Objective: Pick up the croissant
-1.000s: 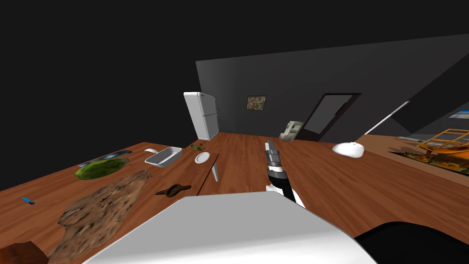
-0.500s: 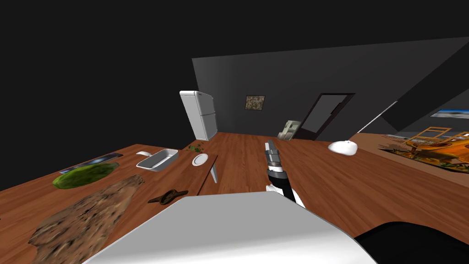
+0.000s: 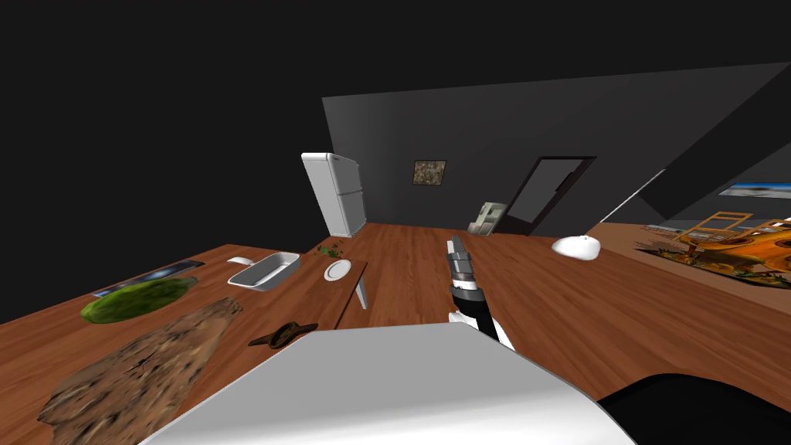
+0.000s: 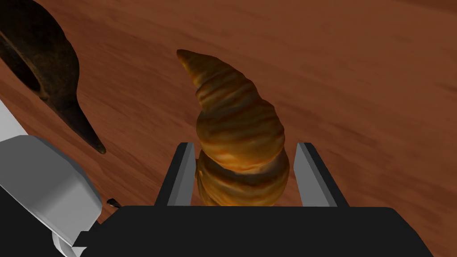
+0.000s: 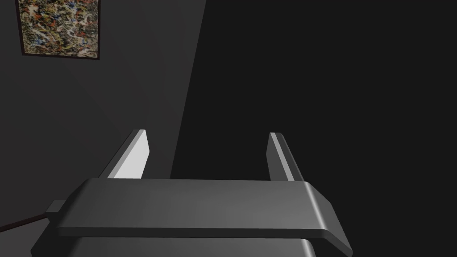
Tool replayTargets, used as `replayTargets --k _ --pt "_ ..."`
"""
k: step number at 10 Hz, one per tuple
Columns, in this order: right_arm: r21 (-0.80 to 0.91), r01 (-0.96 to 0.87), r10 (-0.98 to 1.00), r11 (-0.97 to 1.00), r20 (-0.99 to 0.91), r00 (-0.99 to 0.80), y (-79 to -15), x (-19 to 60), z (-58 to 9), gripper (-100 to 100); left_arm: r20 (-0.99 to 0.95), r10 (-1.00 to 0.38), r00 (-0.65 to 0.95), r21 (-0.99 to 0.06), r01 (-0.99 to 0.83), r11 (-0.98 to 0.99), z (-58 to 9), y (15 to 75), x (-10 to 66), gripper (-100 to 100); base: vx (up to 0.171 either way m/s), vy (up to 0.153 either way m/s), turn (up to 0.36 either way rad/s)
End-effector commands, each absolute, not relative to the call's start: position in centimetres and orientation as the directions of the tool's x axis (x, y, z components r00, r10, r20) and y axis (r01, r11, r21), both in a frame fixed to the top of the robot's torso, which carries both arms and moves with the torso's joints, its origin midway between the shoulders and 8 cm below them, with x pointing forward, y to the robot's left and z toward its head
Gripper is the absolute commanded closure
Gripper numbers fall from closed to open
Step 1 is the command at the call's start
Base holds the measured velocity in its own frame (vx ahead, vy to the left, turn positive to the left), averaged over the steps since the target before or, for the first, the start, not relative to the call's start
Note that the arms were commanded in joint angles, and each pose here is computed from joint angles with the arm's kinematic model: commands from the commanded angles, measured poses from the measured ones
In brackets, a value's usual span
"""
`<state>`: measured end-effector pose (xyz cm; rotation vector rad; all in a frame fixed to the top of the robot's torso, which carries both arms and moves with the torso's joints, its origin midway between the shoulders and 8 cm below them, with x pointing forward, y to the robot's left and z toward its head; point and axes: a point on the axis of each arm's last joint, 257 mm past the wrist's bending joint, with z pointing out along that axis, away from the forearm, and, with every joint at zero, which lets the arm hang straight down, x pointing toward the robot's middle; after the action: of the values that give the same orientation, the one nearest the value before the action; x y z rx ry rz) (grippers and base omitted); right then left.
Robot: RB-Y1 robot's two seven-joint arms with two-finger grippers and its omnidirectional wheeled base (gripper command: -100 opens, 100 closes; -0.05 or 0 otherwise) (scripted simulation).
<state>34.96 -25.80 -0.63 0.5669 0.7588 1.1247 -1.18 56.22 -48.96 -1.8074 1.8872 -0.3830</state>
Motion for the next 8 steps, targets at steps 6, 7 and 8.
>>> replayTargets --k 6,7,8 --pt "0.739 -0.582 0.94 0.34 -0.248 0.234 -25.8 35.0 -0.6 0 -0.16 -0.987 -0.008 -0.521 -0.849 0.092 -47.3 57.2 -1.3 100 -0.007 -0.014 0.02" --pt "0.739 -0.582 0.94 0.34 -0.248 0.234 -25.8 35.0 -0.6 0 -0.162 -0.987 -0.007 -0.521 -0.848 0.092 -47.7 57.0 -1.3 100 -0.013 -0.026 0.02" --pt "0.739 -0.582 0.94 0.34 -0.248 0.234 -25.8 35.0 -0.6 0 -0.161 -0.987 -0.007 -0.521 -0.849 0.091 -47.6 57.0 -1.4 0 -0.003 -0.006 0.001"
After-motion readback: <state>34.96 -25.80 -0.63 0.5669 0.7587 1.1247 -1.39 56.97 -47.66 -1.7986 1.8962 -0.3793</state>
